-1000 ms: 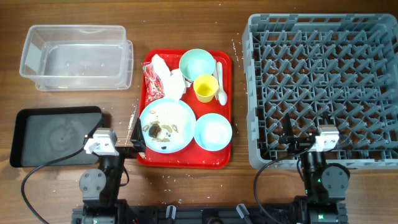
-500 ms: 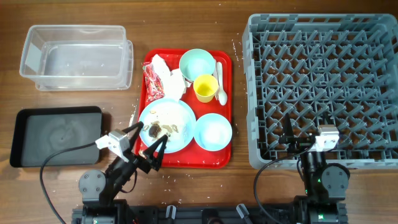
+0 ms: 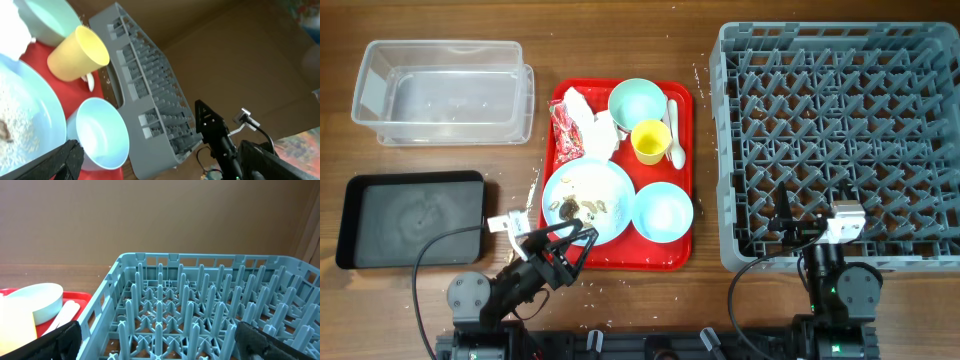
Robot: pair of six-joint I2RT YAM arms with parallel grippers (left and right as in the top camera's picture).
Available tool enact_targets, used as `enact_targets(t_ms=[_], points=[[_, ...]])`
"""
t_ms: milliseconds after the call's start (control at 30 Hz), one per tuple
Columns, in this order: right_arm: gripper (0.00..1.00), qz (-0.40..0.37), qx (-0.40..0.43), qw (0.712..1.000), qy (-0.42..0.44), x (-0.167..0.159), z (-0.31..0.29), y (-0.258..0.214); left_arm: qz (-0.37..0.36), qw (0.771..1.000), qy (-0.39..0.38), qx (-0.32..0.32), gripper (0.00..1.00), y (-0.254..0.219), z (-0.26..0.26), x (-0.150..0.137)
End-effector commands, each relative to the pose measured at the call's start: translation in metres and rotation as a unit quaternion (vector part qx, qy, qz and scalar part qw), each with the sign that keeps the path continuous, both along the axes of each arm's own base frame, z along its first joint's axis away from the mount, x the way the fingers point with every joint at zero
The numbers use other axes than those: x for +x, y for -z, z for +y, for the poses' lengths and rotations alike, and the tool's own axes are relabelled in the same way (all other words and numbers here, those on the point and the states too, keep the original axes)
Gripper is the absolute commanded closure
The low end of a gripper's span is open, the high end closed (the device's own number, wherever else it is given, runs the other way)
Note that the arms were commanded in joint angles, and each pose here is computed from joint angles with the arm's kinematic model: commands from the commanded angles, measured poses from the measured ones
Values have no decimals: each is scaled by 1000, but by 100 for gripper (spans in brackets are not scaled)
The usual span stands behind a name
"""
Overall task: Sort waste into correct bins and load items into the dishwasher rack
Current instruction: 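Raise the left gripper and move it over the red tray, then lower the left gripper and grasp the red snack wrapper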
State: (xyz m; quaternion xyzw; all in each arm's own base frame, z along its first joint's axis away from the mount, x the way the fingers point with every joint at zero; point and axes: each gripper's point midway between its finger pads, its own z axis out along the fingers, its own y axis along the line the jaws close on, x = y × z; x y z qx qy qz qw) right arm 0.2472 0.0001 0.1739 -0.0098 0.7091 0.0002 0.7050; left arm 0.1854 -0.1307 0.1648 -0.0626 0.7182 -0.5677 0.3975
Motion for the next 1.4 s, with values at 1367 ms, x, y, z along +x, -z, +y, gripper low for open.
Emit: enact_targets(t_ms=[1367], points=[[0,-2,-6,1000,6,0,-3,0,270,842,-165,436,0,-80,43,187]])
